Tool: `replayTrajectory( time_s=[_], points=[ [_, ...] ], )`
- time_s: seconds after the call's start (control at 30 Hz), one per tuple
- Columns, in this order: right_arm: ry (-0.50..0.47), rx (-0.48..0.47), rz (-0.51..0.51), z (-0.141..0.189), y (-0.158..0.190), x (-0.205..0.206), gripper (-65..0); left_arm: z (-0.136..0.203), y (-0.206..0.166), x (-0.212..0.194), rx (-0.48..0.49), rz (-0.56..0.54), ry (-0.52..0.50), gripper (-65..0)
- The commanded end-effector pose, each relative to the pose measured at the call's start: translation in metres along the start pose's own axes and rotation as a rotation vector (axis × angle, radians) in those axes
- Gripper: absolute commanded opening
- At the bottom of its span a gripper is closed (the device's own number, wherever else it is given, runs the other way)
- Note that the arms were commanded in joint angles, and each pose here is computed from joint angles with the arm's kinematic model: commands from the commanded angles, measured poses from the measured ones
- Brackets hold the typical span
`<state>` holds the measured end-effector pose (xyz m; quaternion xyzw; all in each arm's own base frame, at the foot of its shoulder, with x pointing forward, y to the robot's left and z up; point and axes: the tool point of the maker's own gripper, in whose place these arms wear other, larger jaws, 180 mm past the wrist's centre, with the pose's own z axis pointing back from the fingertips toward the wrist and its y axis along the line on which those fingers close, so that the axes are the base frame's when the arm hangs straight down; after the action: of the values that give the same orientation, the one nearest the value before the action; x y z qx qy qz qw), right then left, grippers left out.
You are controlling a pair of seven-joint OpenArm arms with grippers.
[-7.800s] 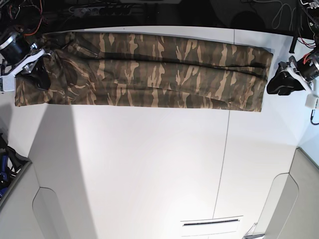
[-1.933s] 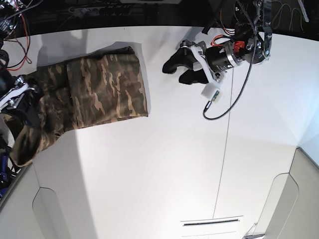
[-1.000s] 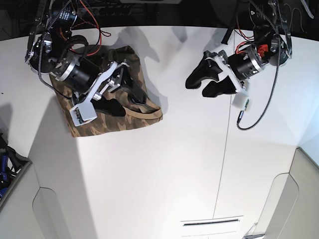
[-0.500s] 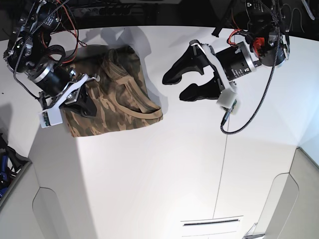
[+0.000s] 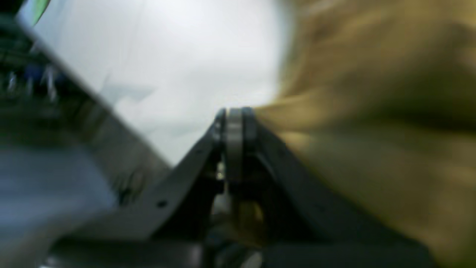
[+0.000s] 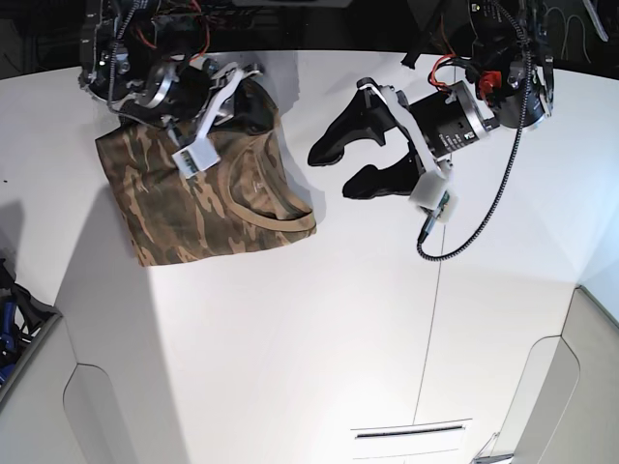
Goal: Fold the T-shirt properly
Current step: 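Fold the other strip end with the right gripper over the stack, then grasp the folded bundle with both grippers and flatten it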
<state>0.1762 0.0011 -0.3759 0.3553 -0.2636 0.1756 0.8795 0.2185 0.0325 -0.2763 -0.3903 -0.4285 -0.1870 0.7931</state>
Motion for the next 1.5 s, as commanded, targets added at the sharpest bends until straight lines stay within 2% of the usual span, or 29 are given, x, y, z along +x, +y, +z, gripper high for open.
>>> replayTrajectory(
  time_s=[0.0, 0.1, 0.2, 0.23, 0.27, 0.37, 0.4, 0.47, 0.53, 0.63, 0.77, 0.97, 1.1, 1.27, 1.37, 1.47],
  points=[
    [-0.045, 0.052, 0.034, 0.0, 0.015, 0.014, -65.0, 0.001, -0.007, 0.013, -0.026, -0.02, -0.051, -19.0],
    [-0.09, 0.122, 0.068, -0.001, 0.038, 0.03, -65.0, 0.001, -0.007, 0.013, -0.026, -0.02, -0.05, -19.0],
    [-0.161, 0.102, 0.137, 0.01, 0.039, 0.059, -65.0, 0.001, -0.007, 0.013, -0.028, -0.019, -0.051, -19.2],
    [-0.186, 0.082, 0.161, 0.015, 0.036, 0.07, -65.0, 0.001, -0.008, 0.014, -0.032, -0.016, -0.055, -21.5],
    [-0.211, 0.054, 0.183, 0.02, 0.031, 0.081, -65.0, 0.001, -0.009, 0.014, -0.037, -0.013, -0.059, -25.9],
    [-0.295, -0.059, 0.234, 0.038, 0.005, 0.115, -65.0, 0.002, -0.014, 0.015, -0.067, 0.007, -0.066, -46.5],
    [-0.324, -0.102, 0.242, 0.045, -0.006, 0.125, -65.0, 0.002, -0.017, 0.014, -0.081, 0.017, -0.065, -51.1],
    [-0.37, -0.186, 0.252, 0.059, -0.028, 0.141, -65.0, -0.001, -0.023, 0.01, -0.102, 0.02, -0.044, -54.9],
    [-0.405, -0.259, 0.246, 0.072, -0.049, 0.152, -65.0, -0.008, -0.033, 0.002, -0.13, 0.012, -0.009, -55.1],
    [-0.444, -0.32, 0.235, 0.087, -0.075, 0.165, -65.0, -0.023, -0.051, -0.015, -0.169, -0.031, 0.062, -55.1],
    [-0.45, -0.359, 0.225, 0.094, -0.109, 0.181, -65.0, -0.045, -0.067, -0.038, -0.182, -0.105, 0.118, -55.2],
    [-0.42, -0.39, 0.149, 0.083, -0.163, 0.195, -65.0, -0.074, -0.081, -0.08, -0.238, -0.096, 0.185, -55.2],
    [-0.393, -0.364, 0.05, 0.064, -0.19, 0.196, -65.0, -0.096, -0.075, -0.104, -0.235, -0.099, 0.268, -55.2],
    [-0.333, -0.332, -0.052, 0.041, -0.21, 0.179, -65.0, -0.116, -0.062, -0.108, -0.211, -0.071, 0.29, -55.2],
    [-0.306, -0.329, -0.085, 0.035, -0.216, 0.165, -65.0, -0.117, -0.043, -0.115, -0.158, -0.129, 0.341, -55.2],
    [-0.277, -0.338, -0.098, 0.033, -0.22, 0.152, -65.0, -0.113, -0.02, -0.119, -0.089, -0.136, 0.362, -55.2]
  ],
)
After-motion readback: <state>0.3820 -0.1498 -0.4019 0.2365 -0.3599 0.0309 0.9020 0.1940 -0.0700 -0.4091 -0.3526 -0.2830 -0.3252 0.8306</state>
